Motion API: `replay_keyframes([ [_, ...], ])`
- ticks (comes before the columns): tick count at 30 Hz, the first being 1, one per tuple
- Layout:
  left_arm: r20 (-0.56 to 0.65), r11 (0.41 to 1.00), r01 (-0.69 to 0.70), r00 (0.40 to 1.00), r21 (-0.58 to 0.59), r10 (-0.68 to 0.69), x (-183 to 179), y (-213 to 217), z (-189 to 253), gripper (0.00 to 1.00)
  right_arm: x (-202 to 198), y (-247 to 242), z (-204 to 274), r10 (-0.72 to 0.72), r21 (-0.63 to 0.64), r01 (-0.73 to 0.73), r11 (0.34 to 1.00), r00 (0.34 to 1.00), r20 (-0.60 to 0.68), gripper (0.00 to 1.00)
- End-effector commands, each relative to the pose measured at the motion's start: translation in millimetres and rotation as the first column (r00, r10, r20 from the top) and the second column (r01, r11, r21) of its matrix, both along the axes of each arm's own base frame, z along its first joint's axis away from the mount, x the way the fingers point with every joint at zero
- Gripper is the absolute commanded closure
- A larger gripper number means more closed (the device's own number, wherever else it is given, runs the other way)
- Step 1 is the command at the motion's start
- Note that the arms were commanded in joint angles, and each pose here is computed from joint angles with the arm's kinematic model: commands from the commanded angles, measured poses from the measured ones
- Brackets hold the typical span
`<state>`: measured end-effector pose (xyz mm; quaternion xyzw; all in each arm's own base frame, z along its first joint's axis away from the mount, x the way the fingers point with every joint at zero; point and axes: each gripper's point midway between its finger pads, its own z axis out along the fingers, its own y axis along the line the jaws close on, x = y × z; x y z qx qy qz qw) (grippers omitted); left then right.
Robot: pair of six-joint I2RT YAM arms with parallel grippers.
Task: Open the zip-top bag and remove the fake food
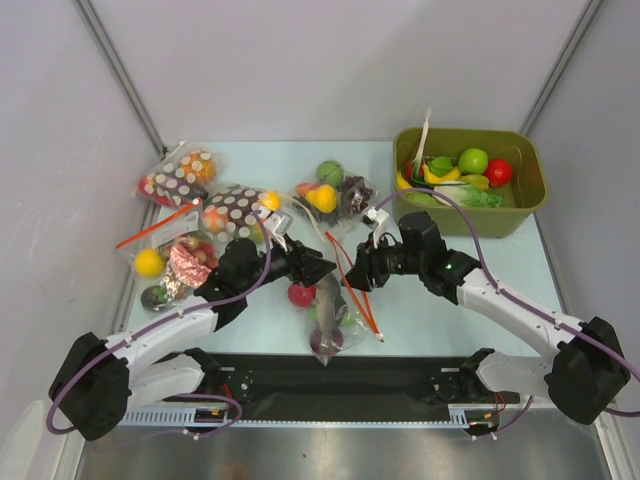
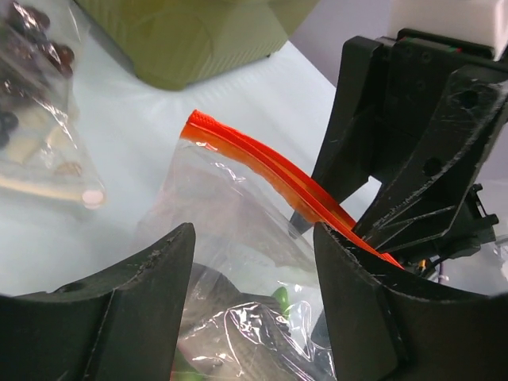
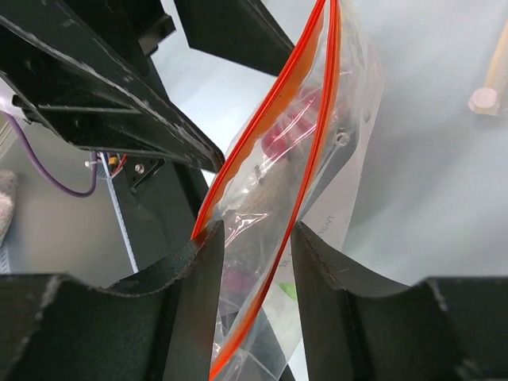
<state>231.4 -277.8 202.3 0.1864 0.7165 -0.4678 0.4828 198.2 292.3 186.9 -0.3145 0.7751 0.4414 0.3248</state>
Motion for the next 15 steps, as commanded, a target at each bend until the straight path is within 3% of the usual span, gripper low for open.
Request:
replay_keyframes([
  [1,-0.054,0.999,-0.005,0.999,-0.041,0.003,1.2,-9.9,16.0,0.33,2.6,8.6,7.7,0.012,0.029,-0.013,1.000,0.999,0.035,0.56],
  [8,-0.108,0.996,-0.004,0.994,-0.089,-0.005,-2.0,-18.1,24.2,0.29,2.6,10.4,3.3,0.009,0.009,-0.009,1.000,0.999,0.039,0.57],
  [15,-0.150,0.999,-0.021,0.989,-0.048,0.014,-0.9,-24.7,16.4,0.25,1.8,11.7,1.6,0.010,-0.007,-0.010,1.000,0.999,0.049,0.57],
])
